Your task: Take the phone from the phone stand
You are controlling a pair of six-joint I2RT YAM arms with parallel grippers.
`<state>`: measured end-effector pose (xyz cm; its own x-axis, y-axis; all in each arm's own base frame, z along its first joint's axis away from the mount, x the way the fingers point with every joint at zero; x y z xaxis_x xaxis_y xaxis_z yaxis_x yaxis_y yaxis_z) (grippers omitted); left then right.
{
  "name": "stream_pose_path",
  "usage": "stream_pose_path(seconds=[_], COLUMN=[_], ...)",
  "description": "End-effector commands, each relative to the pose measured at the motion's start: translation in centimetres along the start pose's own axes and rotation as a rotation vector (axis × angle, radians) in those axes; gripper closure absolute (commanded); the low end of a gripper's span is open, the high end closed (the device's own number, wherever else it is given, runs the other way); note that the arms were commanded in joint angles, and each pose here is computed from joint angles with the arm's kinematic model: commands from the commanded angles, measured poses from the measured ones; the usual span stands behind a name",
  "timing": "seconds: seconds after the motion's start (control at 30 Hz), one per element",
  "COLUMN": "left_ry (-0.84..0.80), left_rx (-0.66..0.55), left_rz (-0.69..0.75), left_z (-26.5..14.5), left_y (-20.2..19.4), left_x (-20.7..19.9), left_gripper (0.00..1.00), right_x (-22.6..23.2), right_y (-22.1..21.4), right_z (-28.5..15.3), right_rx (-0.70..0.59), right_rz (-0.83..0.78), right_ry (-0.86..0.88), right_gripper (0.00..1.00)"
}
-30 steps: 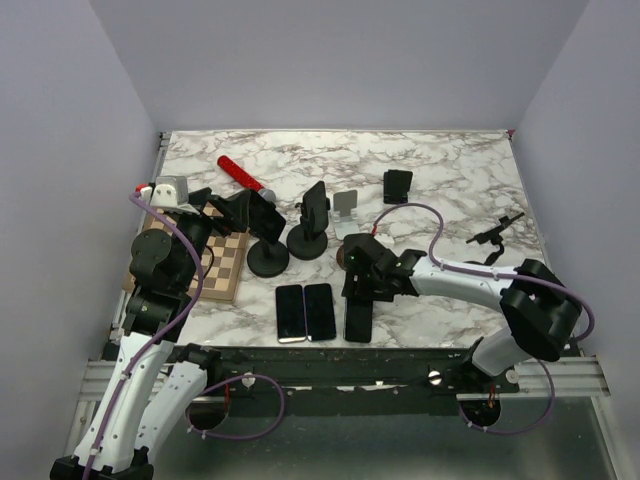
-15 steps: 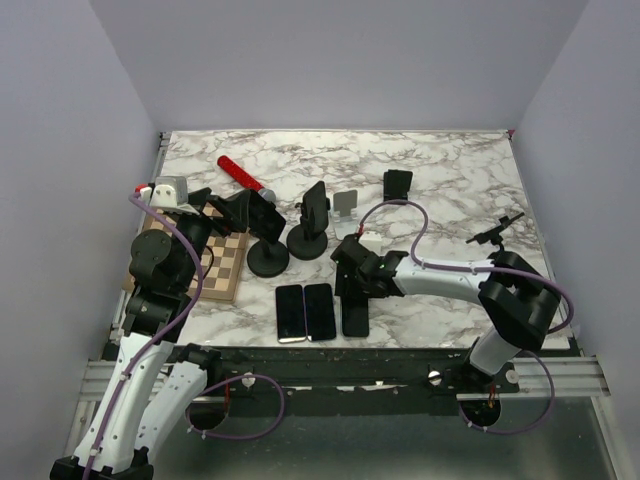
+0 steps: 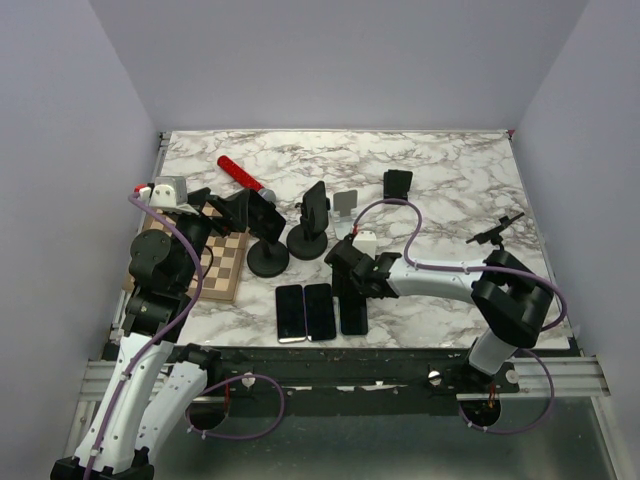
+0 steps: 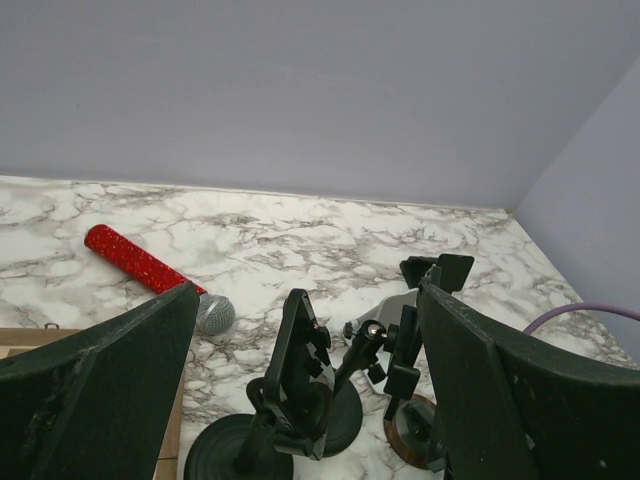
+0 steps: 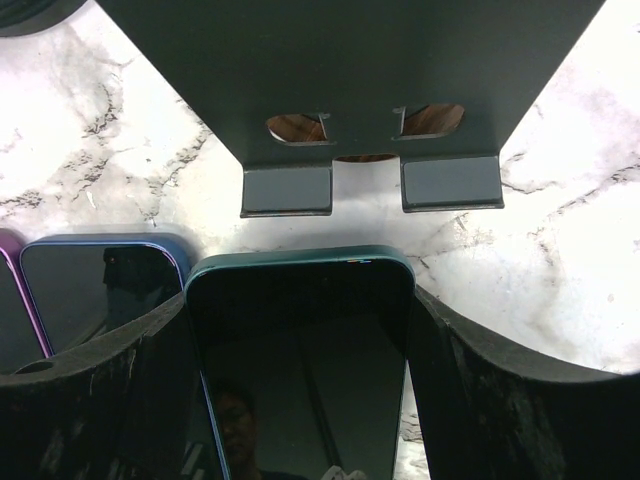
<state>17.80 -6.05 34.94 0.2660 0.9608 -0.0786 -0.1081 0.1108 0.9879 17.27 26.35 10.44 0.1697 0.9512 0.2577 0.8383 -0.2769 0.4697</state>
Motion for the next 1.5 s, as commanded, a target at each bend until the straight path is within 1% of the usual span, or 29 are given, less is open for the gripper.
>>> stream_pose_path(seconds=[0.0, 0.03, 0.17, 0.27, 0.33, 0.47, 0.57, 0.6, 0.8, 0.9, 1.03, 1.17, 1.27, 1.37, 1.47], left_ry=[0.001, 0.001, 0.000, 0.001, 0.002, 0.001, 0.002, 0.002, 0.002, 0.002, 0.002, 0.002, 0.002, 0.002, 0.002], left_rx=[-0.011, -0.011, -0.012, -0.010, -0.009, -0.010, -0.008, -0.009, -0.008, -0.009, -0.009, -0.012, -0.010, -0.009, -0.007], left_rz=[0.001, 0.001, 0.003, 0.003, 0.003, 0.003, 0.003, 0.003, 0.003, 0.004, 0.004, 0.001, 0.001, 0.001, 0.001], left_z=[-0.2, -0.2, -0.2, -0.2, -0.2, -0.2, -0.2, -0.2, -0.2, -0.2, -0.2, -0.2, -0.2, -0.2, -0.1], left_y=[0.2, 0.2, 0.2, 0.2, 0.2, 0.2, 0.2, 0.2, 0.2, 0.2, 0.2, 0.2, 0.2, 0.1, 0.1], left_x=[0.1, 0.1, 0.1, 0.1, 0.1, 0.1, 0.1, 0.1, 0.1, 0.1, 0.1, 0.1, 0.1, 0.1, 0.1], left_gripper=[0.02, 0.01, 0.01, 0.01, 0.01, 0.02, 0.02, 0.02, 0.02, 0.02, 0.01, 0.01, 0.02, 0.01, 0.01], right_x=[-2.1, -2.2, -2.4, -2.4, -2.3, -2.2, -2.2, -2.1, -1.5, -1.6, -1.7, -2.0, -2.2, -1.9, -1.2], right_y=[-2.5, -2.6, -2.9, -3.0, -3.0, -3.0, -2.9, -2.8, -2.3, -2.0, -1.8, -2.1, -2.7, -3.2, -3.1], right_z=[2.1, 2.1, 2.3, 2.3, 2.2, 2.1, 1.9, 1.8, 1.1, 0.4, -1.1, -2.1, -2.1, -2.0, -2.3], right_rx=[0.079, 0.080, 0.085, 0.082, 0.084, 0.080, 0.063, 0.061, 0.053, 0.047, 0.048, 0.080, 0.131, 0.176, 0.188], right_rz=[-0.047, -0.050, -0.064, -0.065, -0.059, -0.051, -0.046, -0.042, -0.029, -0.014, 0.016, 0.040, 0.052, 0.058, 0.052], right_ry=[-0.095, -0.098, -0.120, -0.116, -0.101, -0.093, -0.091, -0.084, -0.052, -0.037, 0.029, 0.103, 0.142, 0.205, 0.254], right_gripper=[0.57, 0.55, 0.42, 0.29, 0.23, 0.12, 0.02, 0.01, 0.01, 0.06, 0.12, 0.11, 0.11, 0.11, 0.12])
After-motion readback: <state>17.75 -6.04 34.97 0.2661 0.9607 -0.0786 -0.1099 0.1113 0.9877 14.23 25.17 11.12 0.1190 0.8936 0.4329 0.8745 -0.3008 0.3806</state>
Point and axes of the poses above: each gripper's point midway between its finger pads, its own z axis out along the fingers, its own x axis along the line the jaws close on, y = z × x, the point moved 10 cm from there along -z, back along the fingers, and after that the axes turned 14 degrees about z, right-handed, at the moved point
